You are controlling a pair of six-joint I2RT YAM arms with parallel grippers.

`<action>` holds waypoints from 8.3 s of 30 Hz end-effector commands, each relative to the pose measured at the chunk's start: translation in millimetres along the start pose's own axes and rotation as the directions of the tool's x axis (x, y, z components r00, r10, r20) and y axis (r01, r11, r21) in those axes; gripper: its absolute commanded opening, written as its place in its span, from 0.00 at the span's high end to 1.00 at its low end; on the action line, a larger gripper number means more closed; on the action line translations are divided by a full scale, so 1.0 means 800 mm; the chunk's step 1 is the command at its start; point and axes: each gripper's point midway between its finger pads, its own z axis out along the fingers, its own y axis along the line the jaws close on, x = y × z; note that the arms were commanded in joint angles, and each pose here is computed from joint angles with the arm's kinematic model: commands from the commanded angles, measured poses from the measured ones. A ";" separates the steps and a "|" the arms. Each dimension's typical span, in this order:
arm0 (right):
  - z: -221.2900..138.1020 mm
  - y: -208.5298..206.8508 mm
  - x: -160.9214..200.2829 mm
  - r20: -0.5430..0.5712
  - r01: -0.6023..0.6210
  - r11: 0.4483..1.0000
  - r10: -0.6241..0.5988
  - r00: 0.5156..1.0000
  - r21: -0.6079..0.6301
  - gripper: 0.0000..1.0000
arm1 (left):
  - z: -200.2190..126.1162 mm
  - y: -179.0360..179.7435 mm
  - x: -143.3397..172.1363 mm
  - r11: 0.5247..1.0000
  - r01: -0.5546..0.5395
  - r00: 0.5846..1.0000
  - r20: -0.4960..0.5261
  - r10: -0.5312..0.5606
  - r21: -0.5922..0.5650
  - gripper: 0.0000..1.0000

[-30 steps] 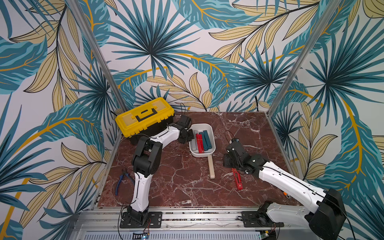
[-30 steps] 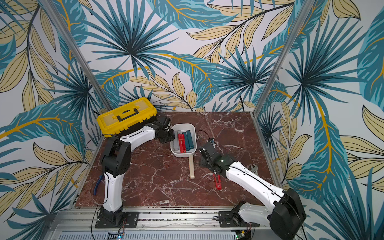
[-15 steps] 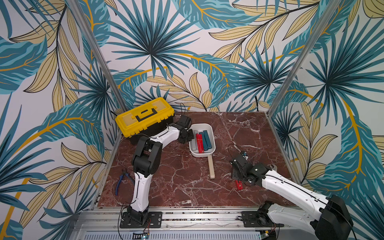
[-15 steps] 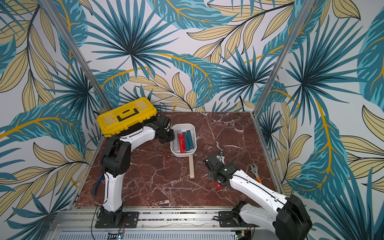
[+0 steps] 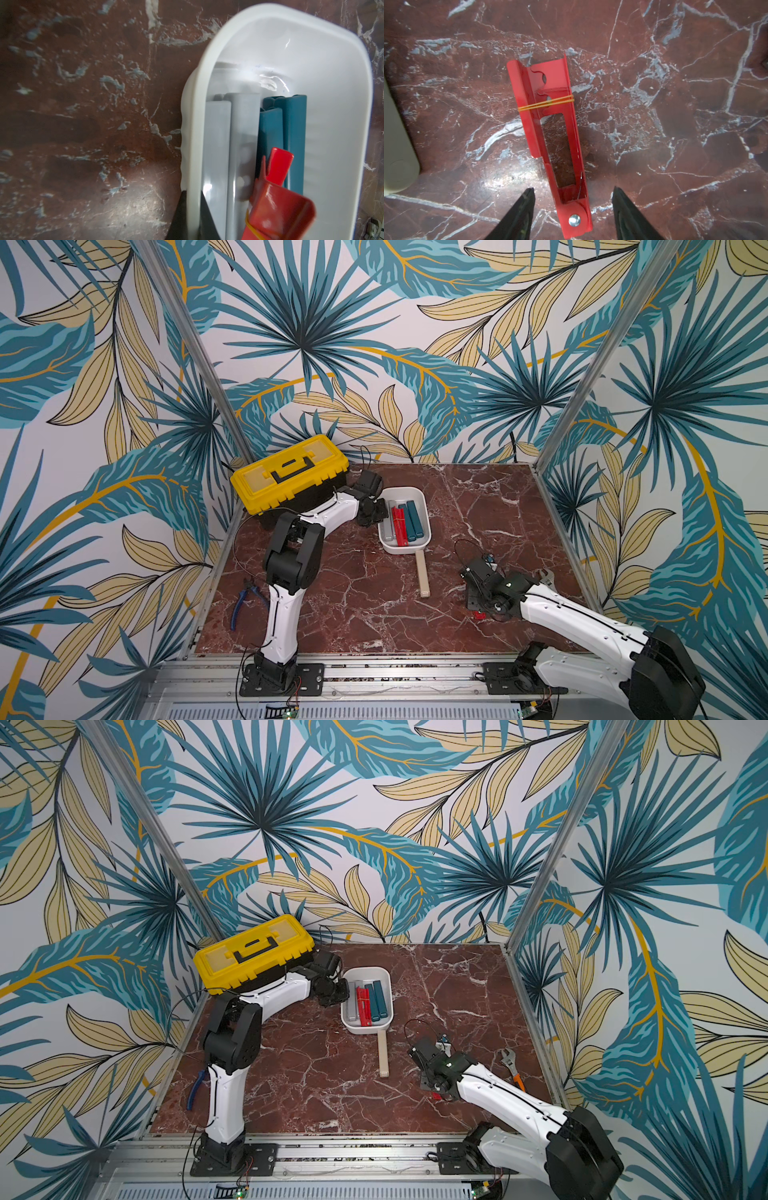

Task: Put the pruning pliers into the storage box
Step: Pick up the pruning pliers from the center of the board, then place the pruning pliers in the storage box.

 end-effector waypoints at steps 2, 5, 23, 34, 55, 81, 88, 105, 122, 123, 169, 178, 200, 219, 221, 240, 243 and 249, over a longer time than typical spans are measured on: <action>0.015 0.005 0.009 -0.019 0.005 1.000 -0.005 1.000 -0.009 0.38 | -0.047 -0.044 -0.036 0.992 -0.028 0.995 0.101 0.016 0.122 1.00; 0.023 0.009 0.011 -0.024 0.005 1.000 -0.006 1.000 -0.012 0.38 | -0.049 -0.042 -0.037 0.993 -0.033 0.994 0.106 0.021 0.115 1.00; 0.035 0.028 0.007 -0.037 0.031 0.999 -0.032 0.999 -0.040 0.38 | -0.050 -0.041 -0.036 0.993 -0.033 0.994 0.104 0.021 0.115 1.00; 0.036 0.056 -0.011 -0.022 0.040 0.995 -0.042 0.999 -0.089 0.39 | -0.051 -0.041 -0.036 0.992 -0.035 0.994 0.105 0.023 0.118 1.00; 0.046 0.044 -0.025 0.008 -0.008 1.000 0.008 1.000 0.002 0.45 | -0.052 -0.041 -0.040 0.992 -0.036 0.994 0.103 0.024 0.119 1.00; 0.061 0.052 -0.017 -0.016 -0.043 0.999 0.042 0.999 -0.034 0.62 | -0.048 -0.039 -0.038 0.992 -0.034 0.995 0.100 0.022 0.123 1.00; 0.060 0.055 -0.020 -0.008 -0.039 0.998 0.039 0.999 -0.045 0.63 | -0.048 -0.039 -0.037 0.992 -0.033 0.995 0.099 0.021 0.123 1.00; 0.076 0.069 -0.012 -0.053 -0.027 0.997 0.024 0.998 -0.066 0.59 | -0.049 -0.037 -0.040 0.992 -0.033 0.995 0.102 0.020 0.123 1.00; 0.080 0.070 -0.008 -0.065 -0.015 0.998 0.011 0.998 -0.067 0.68 | -0.050 -0.037 -0.042 0.992 -0.035 0.994 0.103 0.022 0.122 1.00; 0.080 0.069 -0.007 -0.066 -0.017 0.998 0.012 0.998 -0.066 0.68 | -0.050 -0.036 -0.041 0.992 -0.033 0.994 0.103 0.021 0.120 1.00; 0.026 0.079 -0.050 0.032 0.008 0.992 -0.004 0.999 -0.126 0.69 | -0.043 -0.037 -0.043 0.991 -0.032 0.995 0.098 0.019 0.133 1.00; 0.008 0.089 -0.068 0.055 0.029 0.989 -0.022 0.998 -0.143 0.70 | -0.040 -0.034 -0.039 0.990 -0.029 0.995 0.094 0.016 0.135 1.00; -0.036 0.192 -0.184 0.193 0.218 0.951 -0.177 0.965 -0.218 0.70 | -0.045 -0.044 -0.033 0.985 -0.033 0.996 0.087 0.018 0.167 1.00; -0.005 0.268 -0.282 0.221 0.265 0.918 -0.204 0.954 -0.295 0.70 | -0.056 -0.054 -0.033 0.984 -0.059 0.995 0.088 0.044 0.170 1.00; 0.005 0.274 -0.290 0.213 0.274 0.916 -0.217 0.953 -0.294 0.69 | -0.056 -0.055 -0.033 0.984 -0.060 0.995 0.087 0.046 0.170 1.00; 0.055 0.284 -0.286 0.117 0.223 0.920 -0.196 0.974 -0.321 0.70 | -0.057 -0.057 -0.035 0.983 -0.060 0.995 0.092 0.045 0.171 1.00; 0.058 0.276 -0.278 0.107 0.225 0.925 -0.201 0.974 -0.305 0.70 | -0.056 -0.058 -0.034 0.983 -0.058 0.995 0.089 0.042 0.174 1.00; 0.065 0.271 -0.269 0.083 0.220 0.930 -0.205 0.975 -0.294 0.70 | -0.057 -0.057 -0.035 0.984 -0.059 0.995 0.092 0.044 0.168 1.00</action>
